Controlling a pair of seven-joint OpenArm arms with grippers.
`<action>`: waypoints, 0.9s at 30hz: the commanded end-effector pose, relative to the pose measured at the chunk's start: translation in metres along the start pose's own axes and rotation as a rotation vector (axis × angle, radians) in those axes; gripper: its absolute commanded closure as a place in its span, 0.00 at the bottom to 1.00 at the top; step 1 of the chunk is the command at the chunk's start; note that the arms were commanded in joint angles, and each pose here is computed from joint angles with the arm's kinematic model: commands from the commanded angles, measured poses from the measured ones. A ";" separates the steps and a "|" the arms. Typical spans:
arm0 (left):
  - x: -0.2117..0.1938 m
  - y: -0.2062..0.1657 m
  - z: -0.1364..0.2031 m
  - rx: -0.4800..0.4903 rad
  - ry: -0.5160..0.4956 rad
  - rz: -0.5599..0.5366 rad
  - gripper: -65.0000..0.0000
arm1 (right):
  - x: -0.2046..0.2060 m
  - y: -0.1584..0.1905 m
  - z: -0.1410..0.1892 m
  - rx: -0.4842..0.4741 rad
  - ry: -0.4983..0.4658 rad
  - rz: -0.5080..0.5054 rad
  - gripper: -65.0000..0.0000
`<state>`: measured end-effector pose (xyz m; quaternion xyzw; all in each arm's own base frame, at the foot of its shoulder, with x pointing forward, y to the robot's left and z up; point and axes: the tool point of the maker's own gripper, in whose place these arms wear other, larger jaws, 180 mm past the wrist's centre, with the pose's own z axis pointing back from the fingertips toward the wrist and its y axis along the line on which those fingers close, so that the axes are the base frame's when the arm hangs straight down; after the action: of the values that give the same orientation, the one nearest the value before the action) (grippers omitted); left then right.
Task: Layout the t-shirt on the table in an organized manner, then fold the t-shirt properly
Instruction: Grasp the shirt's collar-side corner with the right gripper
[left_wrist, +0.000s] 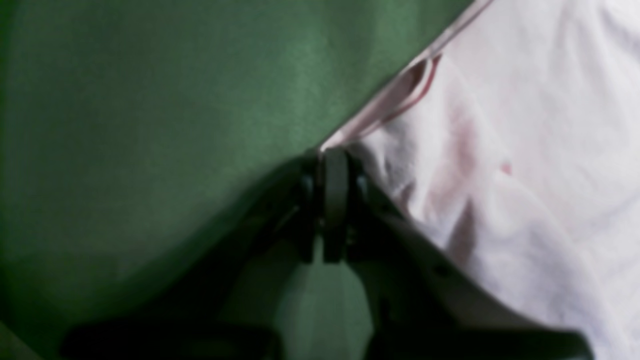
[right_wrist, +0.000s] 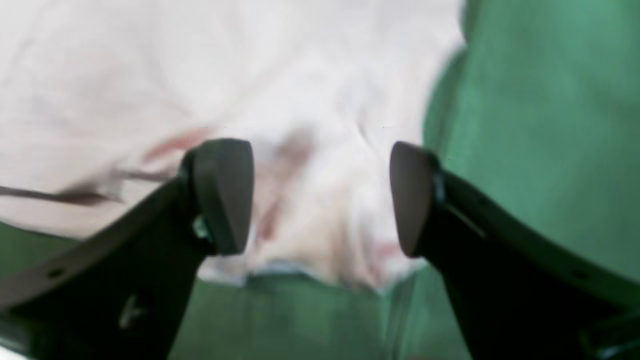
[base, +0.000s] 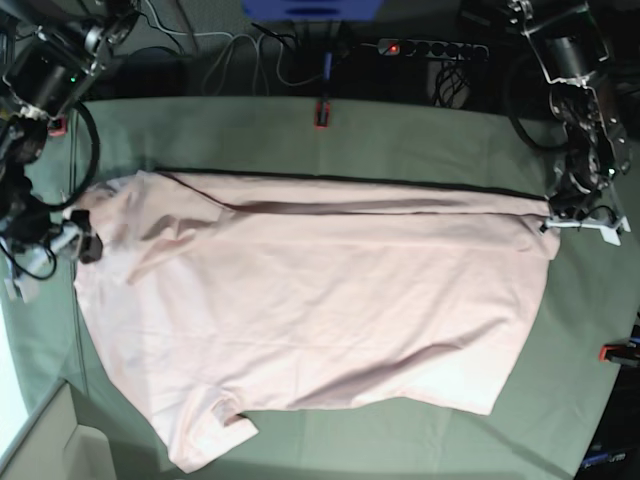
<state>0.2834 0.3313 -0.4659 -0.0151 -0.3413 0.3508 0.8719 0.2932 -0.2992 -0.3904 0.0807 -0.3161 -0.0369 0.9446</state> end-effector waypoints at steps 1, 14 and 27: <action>0.015 -0.003 0.002 -0.009 -0.032 -0.003 1.00 | 0.011 -0.010 0.010 -0.019 -0.046 0.005 0.33; 0.016 -0.002 0.002 -0.007 -0.034 -0.005 1.00 | -0.064 -0.023 -0.007 0.003 0.051 -0.125 0.34; 0.014 0.003 0.003 0.001 -0.031 -0.006 1.00 | -0.089 -0.024 -0.007 0.003 0.072 -0.144 0.72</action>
<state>0.2809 0.3328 -0.4666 -0.0143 -0.3398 0.3517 0.8722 0.2168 -0.3045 -0.4628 0.1098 -0.2559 -0.1067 0.9545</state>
